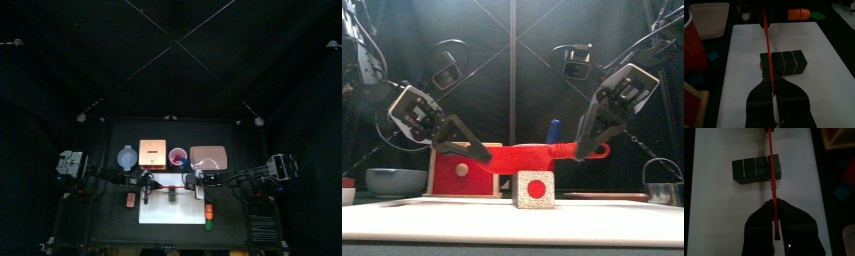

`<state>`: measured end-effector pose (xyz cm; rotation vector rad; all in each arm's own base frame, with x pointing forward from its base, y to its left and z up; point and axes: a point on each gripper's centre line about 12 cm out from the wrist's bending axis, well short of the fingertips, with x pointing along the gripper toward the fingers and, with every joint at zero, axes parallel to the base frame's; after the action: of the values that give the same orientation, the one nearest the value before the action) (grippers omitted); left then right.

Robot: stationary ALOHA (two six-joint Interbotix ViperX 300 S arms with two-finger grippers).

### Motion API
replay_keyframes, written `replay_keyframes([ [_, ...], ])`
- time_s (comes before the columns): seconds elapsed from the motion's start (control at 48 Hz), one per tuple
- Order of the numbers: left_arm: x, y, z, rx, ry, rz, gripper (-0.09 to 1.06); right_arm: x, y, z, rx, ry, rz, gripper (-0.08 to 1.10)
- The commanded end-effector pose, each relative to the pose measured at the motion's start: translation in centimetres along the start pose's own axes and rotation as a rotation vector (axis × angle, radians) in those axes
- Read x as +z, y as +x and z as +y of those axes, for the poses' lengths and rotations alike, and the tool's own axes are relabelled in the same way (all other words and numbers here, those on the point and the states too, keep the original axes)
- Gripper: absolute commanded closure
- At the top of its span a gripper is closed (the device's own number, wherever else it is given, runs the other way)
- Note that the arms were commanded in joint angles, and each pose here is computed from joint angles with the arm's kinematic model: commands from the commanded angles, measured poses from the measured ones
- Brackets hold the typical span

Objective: Cut the sushi into 4 pieces with the knife
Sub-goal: Cut the sushi into 4 pieces

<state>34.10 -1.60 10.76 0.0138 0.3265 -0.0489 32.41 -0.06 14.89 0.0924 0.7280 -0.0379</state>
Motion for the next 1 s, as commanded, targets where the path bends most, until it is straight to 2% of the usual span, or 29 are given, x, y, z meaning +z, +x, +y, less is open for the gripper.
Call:
replay_keyframes([
  [0.021,2.6,0.8,0.1,0.001,0.004,-0.100,0.79,1.4,-0.6,-0.5,-0.011,0.007,-0.052,0.91],
  [0.521,2.7,0.8,-1.4,-0.039,0.012,-0.101,0.79,1.2,-0.4,-0.1,-0.001,0.013,-0.042,0.91],
  [0.75,1.0,1.4,-1.7,-0.045,0.006,-0.051,0.79,0.5,0.3,-0.1,-0.003,0.021,-0.013,0.91],
  [1.0,0.6,1.8,-2.4,-0.064,0.013,-0.037,0.79,0.1,0.9,0.3,0.004,0.026,0.008,0.91],
])
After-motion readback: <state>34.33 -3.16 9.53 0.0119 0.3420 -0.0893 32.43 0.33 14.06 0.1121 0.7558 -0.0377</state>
